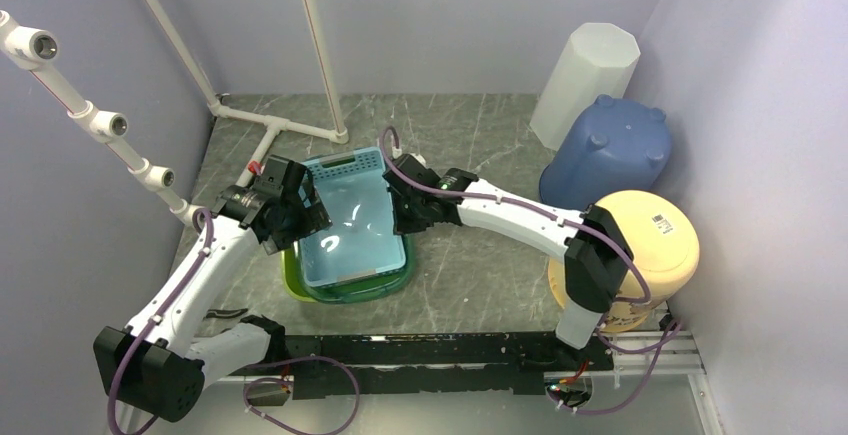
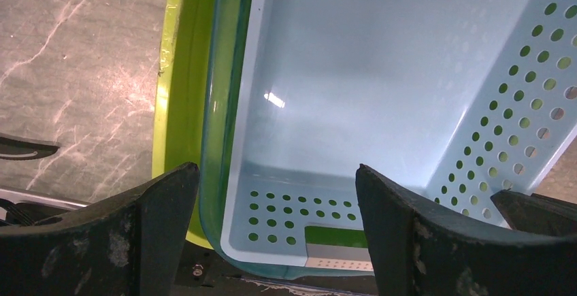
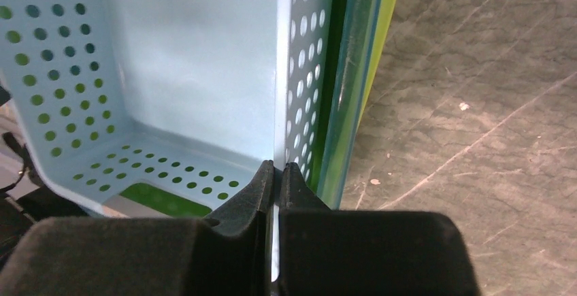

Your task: Turn the large container upside down

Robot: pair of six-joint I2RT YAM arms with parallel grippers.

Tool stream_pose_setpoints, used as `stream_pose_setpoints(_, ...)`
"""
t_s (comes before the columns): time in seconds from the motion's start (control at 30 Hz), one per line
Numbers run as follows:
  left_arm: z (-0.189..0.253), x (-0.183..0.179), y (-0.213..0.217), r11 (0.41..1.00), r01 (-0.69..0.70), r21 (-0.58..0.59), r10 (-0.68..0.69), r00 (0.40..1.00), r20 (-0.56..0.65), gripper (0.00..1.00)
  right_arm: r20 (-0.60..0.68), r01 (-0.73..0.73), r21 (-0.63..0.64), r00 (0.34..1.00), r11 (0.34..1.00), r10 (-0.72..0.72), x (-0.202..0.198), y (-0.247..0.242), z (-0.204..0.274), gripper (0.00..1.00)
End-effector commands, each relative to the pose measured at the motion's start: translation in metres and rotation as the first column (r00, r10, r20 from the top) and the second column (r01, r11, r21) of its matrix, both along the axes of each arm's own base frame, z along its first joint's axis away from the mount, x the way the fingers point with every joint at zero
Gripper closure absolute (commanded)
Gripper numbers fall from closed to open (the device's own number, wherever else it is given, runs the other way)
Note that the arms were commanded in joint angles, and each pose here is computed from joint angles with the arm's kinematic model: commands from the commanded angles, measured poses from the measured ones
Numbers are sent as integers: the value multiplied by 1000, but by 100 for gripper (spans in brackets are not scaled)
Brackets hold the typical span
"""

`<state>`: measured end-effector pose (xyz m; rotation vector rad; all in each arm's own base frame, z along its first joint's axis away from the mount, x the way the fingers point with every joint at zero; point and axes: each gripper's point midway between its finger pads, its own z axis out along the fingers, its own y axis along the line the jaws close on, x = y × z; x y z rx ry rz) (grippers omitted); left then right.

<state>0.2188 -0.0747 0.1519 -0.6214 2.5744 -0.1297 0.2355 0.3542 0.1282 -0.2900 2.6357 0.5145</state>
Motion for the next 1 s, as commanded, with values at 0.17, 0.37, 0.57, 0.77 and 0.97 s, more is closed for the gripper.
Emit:
stream_pose_setpoints(0.17, 15, 5, -2, 999, 29, -14, -28, 998, 51, 10, 11, 18, 224, 1000, 974, -21, 4, -4, 45, 100)
stream_pose_setpoints(0.37, 16, 10, -15, 995, 72, -69, -67, 995, 72, 15, -18, 16, 289, 1000, 957, -11, 2, -9, 51, 100)
stream_pose_setpoints(0.57, 33, 19, -38, 975, 155, -161, -136, 983, 122, 30, -26, -14, 268, 999, 963, 22, -2, -12, 46, 100)
stream_pose_setpoints(0.77, 30, 17, -37, 976, 158, -147, -146, 985, 92, 44, -13, -34, 266, 999, 963, 39, -1, -10, 51, 100)
stream_pose_setpoints(0.97, 24, 16, -37, 975, 169, -143, -158, 984, 83, 63, 7, -61, 277, 998, 959, 61, 1, -7, 64, 100)
